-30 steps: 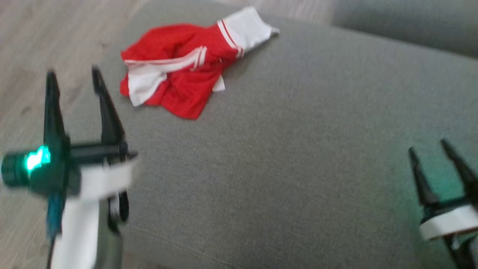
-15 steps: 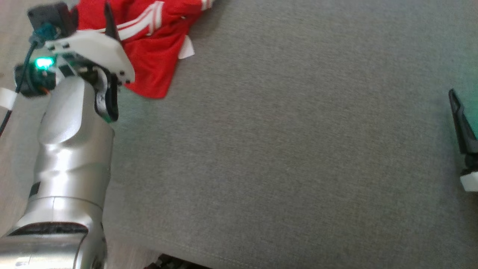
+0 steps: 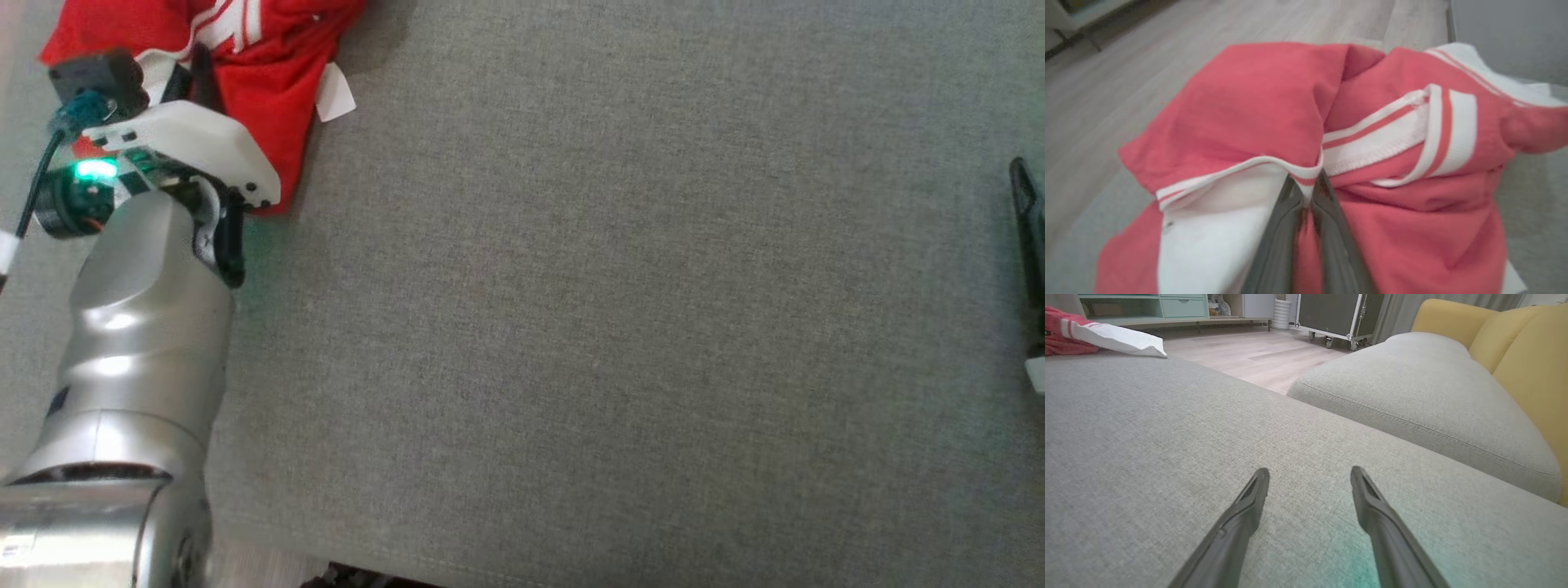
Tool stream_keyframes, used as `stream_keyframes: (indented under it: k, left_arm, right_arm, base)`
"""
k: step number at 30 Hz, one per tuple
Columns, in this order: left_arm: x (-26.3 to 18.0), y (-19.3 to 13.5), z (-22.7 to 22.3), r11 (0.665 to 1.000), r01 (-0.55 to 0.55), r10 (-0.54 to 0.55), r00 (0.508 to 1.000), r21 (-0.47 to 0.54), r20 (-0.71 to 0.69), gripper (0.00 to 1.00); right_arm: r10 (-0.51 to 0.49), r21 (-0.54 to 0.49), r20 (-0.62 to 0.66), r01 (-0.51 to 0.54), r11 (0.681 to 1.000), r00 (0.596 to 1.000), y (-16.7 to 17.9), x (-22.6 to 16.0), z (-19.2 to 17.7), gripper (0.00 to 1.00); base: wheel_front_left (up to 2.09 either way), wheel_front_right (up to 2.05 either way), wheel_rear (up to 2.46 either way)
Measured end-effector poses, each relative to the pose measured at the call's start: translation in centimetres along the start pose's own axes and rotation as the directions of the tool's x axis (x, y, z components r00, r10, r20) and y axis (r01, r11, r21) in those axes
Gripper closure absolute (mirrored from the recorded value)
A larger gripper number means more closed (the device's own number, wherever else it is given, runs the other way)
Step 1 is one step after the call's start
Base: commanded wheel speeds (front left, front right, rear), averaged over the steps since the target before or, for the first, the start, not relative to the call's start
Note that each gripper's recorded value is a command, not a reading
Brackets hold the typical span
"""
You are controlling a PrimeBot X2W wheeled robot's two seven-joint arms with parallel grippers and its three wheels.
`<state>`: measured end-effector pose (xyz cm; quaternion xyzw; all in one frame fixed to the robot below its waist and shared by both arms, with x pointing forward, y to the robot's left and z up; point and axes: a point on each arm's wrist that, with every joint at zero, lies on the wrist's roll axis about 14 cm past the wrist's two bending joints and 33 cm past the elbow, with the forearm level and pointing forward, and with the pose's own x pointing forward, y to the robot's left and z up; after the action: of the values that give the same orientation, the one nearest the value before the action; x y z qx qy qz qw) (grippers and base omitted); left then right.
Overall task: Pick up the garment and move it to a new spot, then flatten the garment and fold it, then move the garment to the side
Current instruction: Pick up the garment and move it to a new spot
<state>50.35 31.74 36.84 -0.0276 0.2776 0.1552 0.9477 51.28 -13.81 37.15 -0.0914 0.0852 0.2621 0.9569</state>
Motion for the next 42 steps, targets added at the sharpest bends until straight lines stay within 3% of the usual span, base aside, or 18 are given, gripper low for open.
stream_keyframes:
  k: [4,8,13,17,20,23,26,29,32,37,40,42]
  left_arm:
    - [-1.0,0.0,4.0,0.995,0.036,-0.048,0.990,0.094,0.131,1.00]
    - [-2.8,-1.4,10.1,0.981,0.077,-0.127,0.950,0.179,0.287,1.00]
    - [-6.8,-5.2,17.2,0.949,0.136,-0.257,0.854,0.284,0.452,1.00]
    - [-11.1,-9.6,21.7,0.911,0.198,-0.381,0.742,0.362,0.551,1.00]
    - [-15.4,-14.7,24.3,0.862,0.280,-0.497,0.627,0.422,0.600,1.00]
    - [-20.0,-20.1,25.7,0.793,0.380,-0.609,0.508,0.476,0.610,1.00]
    - [-24.1,-24.9,25.6,0.705,0.492,-0.704,0.407,0.510,0.581,1.00]
    - [-27.0,-28.9,23.8,0.602,0.596,-0.789,0.340,0.532,0.511,1.00]
    - [-27.7,-31.7,20.3,0.514,0.676,-0.851,0.323,0.528,0.414,1.00]
    - [-25.2,-34.5,11.4,0.418,0.779,-0.908,0.357,0.467,0.217,1.00]
    - [-21.8,-34.6,5.2,0.414,0.796,-0.903,0.422,0.443,0.084,1.00]
    - [-19.1,-33.8,1.6,0.439,0.793,-0.878,0.478,0.422,0.016,1.00]
  right_arm:
    - [-0.009,0.026,0.004,0.009,1.000,1.000,1.0,-0.7,0.8,0.00]
    - [-0.024,0.058,0.051,0.021,0.998,0.998,2.5,-1.7,3.2,0.00]
    - [-0.084,0.099,0.114,0.072,0.992,0.990,3.1,-4.0,6.5,0.00]
    - [-0.136,0.118,0.141,0.120,0.986,0.981,3.8,-7.1,8.1,0.00]
    - [-0.179,0.113,0.154,0.163,0.980,0.972,4.1,-10.0,8.9,0.00]
    - [-0.234,0.114,0.176,0.216,0.970,0.956,3.9,-13.0,9.6,0.00]
    - [-0.293,0.102,0.207,0.278,0.955,0.933,3.2,-15.8,10.5,0.00]
    - [-0.350,0.105,0.242,0.334,0.937,0.905,2.5,-18.1,11.6,0.00]
    - [-0.402,0.113,0.254,0.385,0.916,0.880,1.7,-20.1,11.8,0.00]
    - [-0.453,0.119,0.222,0.438,0.891,0.863,0.9,-21.7,10.8,0.00]
    - [-0.449,0.128,0.192,0.432,0.893,0.872,0.9,-20.7,10.0,0.00]
    - [-0.444,0.131,0.192,0.425,0.896,0.875,0.8,-19.7,10.2,0.00]
  base:
    - [0.00,0.00,0.00]
    - [0.00,0.00,0.00]
    - [0.00,0.00,0.00]
    - [0.00,0.00,0.00]
    - [0.00,0.00,0.00]
    - [0.00,0.00,0.00]
    - [0.00,0.00,0.00]
    - [0.00,0.00,0.00]
    - [0.00,0.00,0.00]
    - [0.00,0.00,0.00]
    - [0.00,0.00,0.00]
    - [0.00,0.00,0.00]
